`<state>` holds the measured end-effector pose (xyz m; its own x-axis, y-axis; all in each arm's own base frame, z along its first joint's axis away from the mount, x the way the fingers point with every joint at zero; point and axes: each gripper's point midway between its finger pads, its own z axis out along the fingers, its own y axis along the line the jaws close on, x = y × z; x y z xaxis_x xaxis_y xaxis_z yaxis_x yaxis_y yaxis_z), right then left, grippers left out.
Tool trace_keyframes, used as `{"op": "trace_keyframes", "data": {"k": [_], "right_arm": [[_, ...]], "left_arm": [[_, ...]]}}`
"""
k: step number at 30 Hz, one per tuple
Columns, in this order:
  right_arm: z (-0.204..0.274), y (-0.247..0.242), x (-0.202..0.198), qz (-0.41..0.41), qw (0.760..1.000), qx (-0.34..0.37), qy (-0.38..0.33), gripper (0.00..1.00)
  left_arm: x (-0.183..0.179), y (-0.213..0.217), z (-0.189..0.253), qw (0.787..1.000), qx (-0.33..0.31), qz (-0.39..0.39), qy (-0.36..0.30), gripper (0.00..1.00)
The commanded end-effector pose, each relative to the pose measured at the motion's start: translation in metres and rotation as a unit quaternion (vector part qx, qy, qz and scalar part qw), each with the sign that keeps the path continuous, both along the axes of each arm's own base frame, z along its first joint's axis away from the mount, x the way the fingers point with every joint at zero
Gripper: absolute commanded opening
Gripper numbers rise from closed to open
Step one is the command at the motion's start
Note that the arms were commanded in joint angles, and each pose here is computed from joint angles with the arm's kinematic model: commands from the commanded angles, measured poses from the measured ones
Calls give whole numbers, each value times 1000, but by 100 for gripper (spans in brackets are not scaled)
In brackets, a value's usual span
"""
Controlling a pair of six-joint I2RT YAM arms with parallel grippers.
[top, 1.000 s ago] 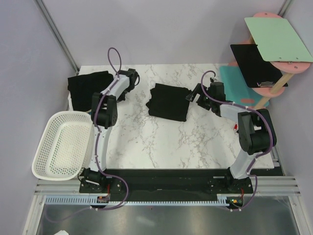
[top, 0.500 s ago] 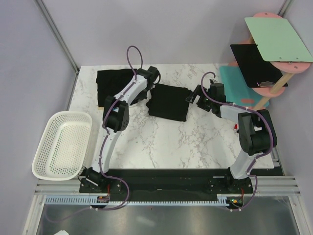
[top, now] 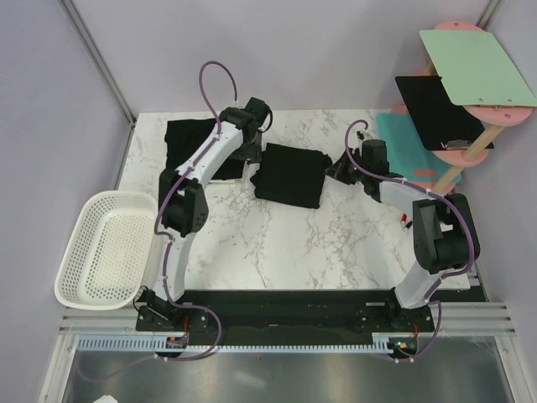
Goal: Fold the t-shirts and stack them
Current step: Put the neatly folded tshirt into the corner of the board with the left arm
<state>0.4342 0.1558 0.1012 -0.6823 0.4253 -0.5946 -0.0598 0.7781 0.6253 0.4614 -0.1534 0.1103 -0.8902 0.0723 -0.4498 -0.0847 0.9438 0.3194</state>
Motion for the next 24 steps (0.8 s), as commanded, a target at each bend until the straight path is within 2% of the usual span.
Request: {"op": "trace_keyframes", "data": {"k": [1,5,9,12,16,24], "right_arm": [[32,26,6,42,998,8,-47,0],[22,54,11,76,997,-13,-32,0],[-12,80,13,107,994,-35,11,0],[-41,85,10,111,992,-47,47,0],[-62,77,4,100,990,-66,70,0],[-87,41,-9,62,983,-138,108,0]], "left_arm": [[0,-22,51,993,-94,3,-69,100],[-6,-45,44,985,-158,-24,-61,100],[-10,-86,41,961,-261,-80,-46,100],[-12,-104,35,947,-302,-104,-32,100],[-9,-116,30,937,-325,-122,-28,100],[10,-114,0,938,-324,-118,-19,100]]}}
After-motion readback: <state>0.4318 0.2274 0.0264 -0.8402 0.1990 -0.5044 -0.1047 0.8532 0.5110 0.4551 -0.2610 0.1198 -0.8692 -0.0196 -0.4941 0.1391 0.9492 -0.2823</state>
